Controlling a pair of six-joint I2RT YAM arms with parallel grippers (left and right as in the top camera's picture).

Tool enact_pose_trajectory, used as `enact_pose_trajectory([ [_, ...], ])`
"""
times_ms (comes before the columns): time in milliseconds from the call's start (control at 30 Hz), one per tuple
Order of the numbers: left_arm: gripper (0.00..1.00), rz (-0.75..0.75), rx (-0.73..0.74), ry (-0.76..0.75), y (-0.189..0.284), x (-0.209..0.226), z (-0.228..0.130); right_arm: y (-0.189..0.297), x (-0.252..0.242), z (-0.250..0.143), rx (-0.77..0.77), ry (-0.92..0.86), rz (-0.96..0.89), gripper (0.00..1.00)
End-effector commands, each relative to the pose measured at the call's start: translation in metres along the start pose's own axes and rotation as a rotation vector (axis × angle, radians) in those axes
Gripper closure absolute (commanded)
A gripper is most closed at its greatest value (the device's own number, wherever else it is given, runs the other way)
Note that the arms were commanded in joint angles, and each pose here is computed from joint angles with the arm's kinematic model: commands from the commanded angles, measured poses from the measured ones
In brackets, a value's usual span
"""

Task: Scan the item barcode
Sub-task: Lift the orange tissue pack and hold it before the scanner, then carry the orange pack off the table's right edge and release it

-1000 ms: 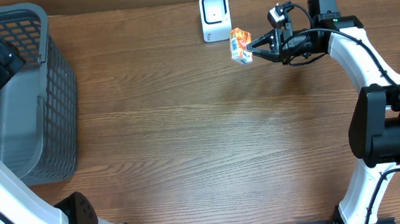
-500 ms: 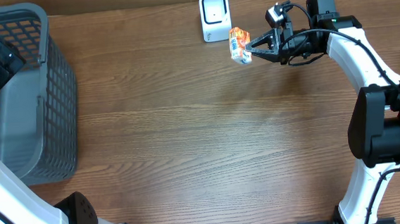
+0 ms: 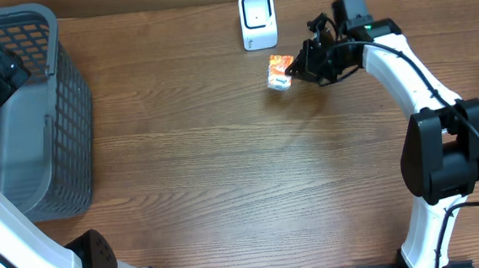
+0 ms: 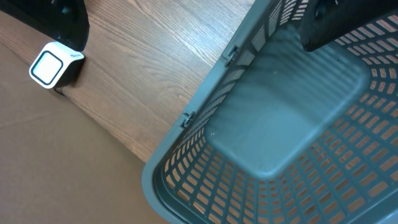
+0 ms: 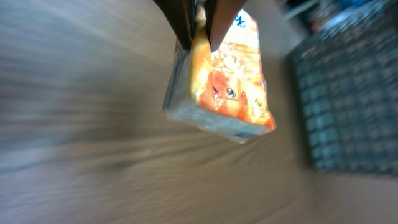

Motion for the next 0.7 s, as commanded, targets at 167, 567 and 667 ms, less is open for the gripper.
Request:
enact_pose_trajectory([
  [167, 0.00, 0.009, -0.001, 0.017, -0.001, 0.002, 0.000, 0.047, 0.043, 0.058, -0.639, 0.144, -0.515, 0.96],
  [567, 0.00, 0.009, -0.001, 0.017, -0.001, 0.002, 0.000, 0.044, 0.102, 0.089, -0.952, 0.728, -0.814, 0.96],
  [667, 0.00, 0.009, 0.000, 0.017, -0.001, 0.002, 0.000, 0.022, 0.099, 0.091, -0.871, 0.957, -0.992, 0.96],
])
Point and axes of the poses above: each gripper's point midway between its finger pads, its own y axis back along the fingers, its own x axis along the line the jaws close on, z = x × y, the point moved 6 cm from there along y, back along the fingers, and after that the axes turned 8 degrees about -y, right-handed, at the moved point
